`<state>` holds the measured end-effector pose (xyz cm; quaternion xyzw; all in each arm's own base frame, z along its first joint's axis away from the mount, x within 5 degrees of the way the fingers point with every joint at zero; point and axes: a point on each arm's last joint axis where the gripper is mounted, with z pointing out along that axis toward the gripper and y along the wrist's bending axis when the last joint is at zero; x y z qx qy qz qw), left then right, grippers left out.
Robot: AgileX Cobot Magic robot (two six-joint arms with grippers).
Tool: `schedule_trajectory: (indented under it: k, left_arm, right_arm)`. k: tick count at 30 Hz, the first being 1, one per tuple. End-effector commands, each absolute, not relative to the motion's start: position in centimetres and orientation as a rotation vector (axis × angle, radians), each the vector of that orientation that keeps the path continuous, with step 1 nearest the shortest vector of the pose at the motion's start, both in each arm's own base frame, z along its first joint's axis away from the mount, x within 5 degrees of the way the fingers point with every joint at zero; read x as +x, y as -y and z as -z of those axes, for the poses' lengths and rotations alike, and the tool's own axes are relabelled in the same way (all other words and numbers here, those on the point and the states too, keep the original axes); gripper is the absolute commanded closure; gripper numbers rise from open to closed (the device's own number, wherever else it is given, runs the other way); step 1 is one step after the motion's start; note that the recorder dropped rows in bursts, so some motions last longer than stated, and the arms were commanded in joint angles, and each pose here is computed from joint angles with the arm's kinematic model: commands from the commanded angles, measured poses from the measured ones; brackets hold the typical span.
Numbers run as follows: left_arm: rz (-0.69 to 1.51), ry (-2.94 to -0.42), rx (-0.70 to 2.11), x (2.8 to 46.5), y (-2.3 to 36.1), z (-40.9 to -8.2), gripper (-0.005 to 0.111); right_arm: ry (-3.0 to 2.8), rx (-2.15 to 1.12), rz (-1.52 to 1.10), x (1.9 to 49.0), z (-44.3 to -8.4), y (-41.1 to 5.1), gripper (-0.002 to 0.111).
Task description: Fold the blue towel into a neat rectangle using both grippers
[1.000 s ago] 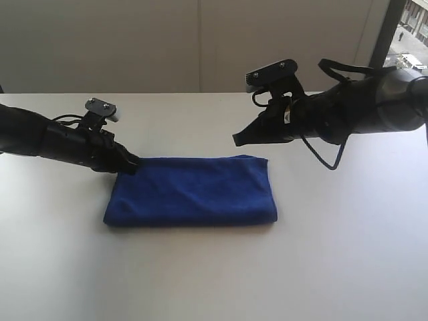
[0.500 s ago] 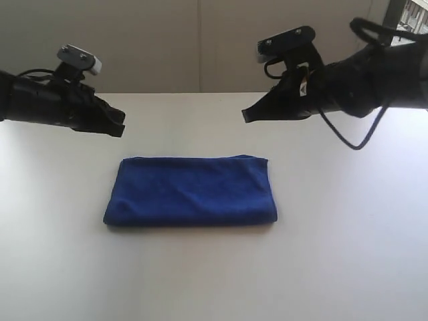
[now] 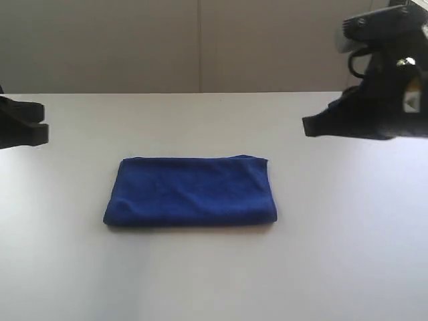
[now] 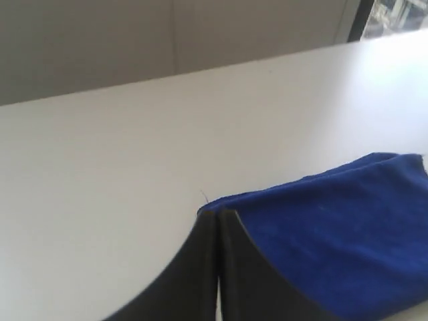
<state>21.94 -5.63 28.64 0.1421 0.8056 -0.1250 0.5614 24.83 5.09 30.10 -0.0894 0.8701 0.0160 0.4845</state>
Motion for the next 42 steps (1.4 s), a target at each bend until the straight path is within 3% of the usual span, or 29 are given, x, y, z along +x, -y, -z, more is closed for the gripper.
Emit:
schedule_trajectory:
  k: [1,6,12,18,42]
  left_arm:
    - [0.275,-1.772,0.255,16.2,4.2,-29.4,0.107]
    - [0.293,-1.598,0.204,9.9,3.0,-28.2,0.107]
    - [0.346,-1.481,0.171,6.4,2.6,-25.7,0.107]
    - [0.345,-1.498,0.171,6.1,2.5,-23.8,0.107]
    - [0.396,-1.434,0.265,5.2,3.2,-24.1,0.107]
  right_arm:
    - [-2.039,-0.161,-0.112,18.9,-28.5,-3.9,0.108]
    - [-1.977,-0.106,-0.152,13.4,-26.2,-2.6,0.108]
    - [-1.857,-0.050,-0.200,9.5,-25.0,-1.7,0.108]
    - [-1.734,-0.038,-0.216,7.5,-25.6,-1.2,0.108]
    - [-1.667,-0.035,-0.227,6.7,-26.1,-1.0,0.108]
